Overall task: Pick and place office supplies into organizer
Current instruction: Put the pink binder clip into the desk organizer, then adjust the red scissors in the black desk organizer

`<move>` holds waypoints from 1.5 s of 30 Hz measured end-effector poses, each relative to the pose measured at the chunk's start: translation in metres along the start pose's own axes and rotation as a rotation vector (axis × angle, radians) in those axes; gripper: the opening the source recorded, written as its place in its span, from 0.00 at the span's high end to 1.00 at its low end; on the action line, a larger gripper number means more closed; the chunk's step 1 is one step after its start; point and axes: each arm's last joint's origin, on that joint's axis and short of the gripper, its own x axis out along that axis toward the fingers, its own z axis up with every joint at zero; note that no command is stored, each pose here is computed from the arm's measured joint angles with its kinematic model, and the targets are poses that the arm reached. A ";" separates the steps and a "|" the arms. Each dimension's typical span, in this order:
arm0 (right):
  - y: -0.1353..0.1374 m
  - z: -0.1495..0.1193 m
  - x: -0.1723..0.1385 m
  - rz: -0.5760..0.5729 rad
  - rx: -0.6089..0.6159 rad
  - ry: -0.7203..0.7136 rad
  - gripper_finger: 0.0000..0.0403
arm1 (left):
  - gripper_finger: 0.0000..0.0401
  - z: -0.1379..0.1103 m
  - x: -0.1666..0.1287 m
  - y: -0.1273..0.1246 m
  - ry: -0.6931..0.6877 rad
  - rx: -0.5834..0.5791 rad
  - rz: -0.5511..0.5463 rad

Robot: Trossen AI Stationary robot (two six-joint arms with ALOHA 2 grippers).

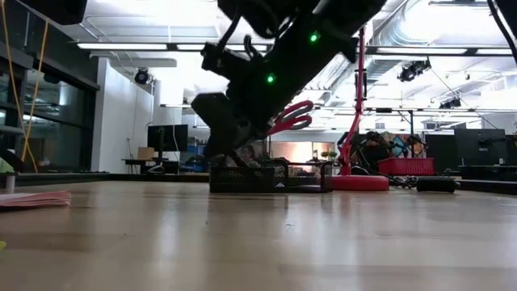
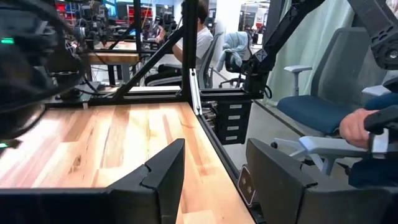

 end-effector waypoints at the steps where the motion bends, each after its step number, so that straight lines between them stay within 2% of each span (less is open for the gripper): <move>1: -0.005 0.000 0.003 -0.010 0.006 0.005 0.92 | 0.60 0.000 0.000 0.000 0.000 0.001 0.000; 10: -0.050 0.002 0.028 -0.136 0.072 0.054 0.92 | 0.60 -0.001 0.000 0.000 0.006 0.016 0.001; 18: -0.074 -0.003 0.040 -0.107 0.125 0.120 0.90 | 0.60 -0.001 0.000 0.000 0.007 0.017 0.001; 27: -0.073 -0.002 0.040 -0.102 0.114 0.118 0.76 | 0.60 -0.001 0.000 0.000 0.006 0.016 0.001; 35: -0.068 -0.002 0.038 -0.089 0.092 0.110 0.71 | 0.60 -0.001 0.000 0.000 0.007 0.016 0.001; 41: -0.044 0.008 0.024 -0.072 -0.031 0.059 0.69 | 0.60 -0.002 0.000 0.000 0.020 0.027 0.004; 45: -0.023 0.013 0.000 -0.143 -0.174 0.120 0.69 | 0.60 -0.003 0.000 0.001 0.030 0.029 0.011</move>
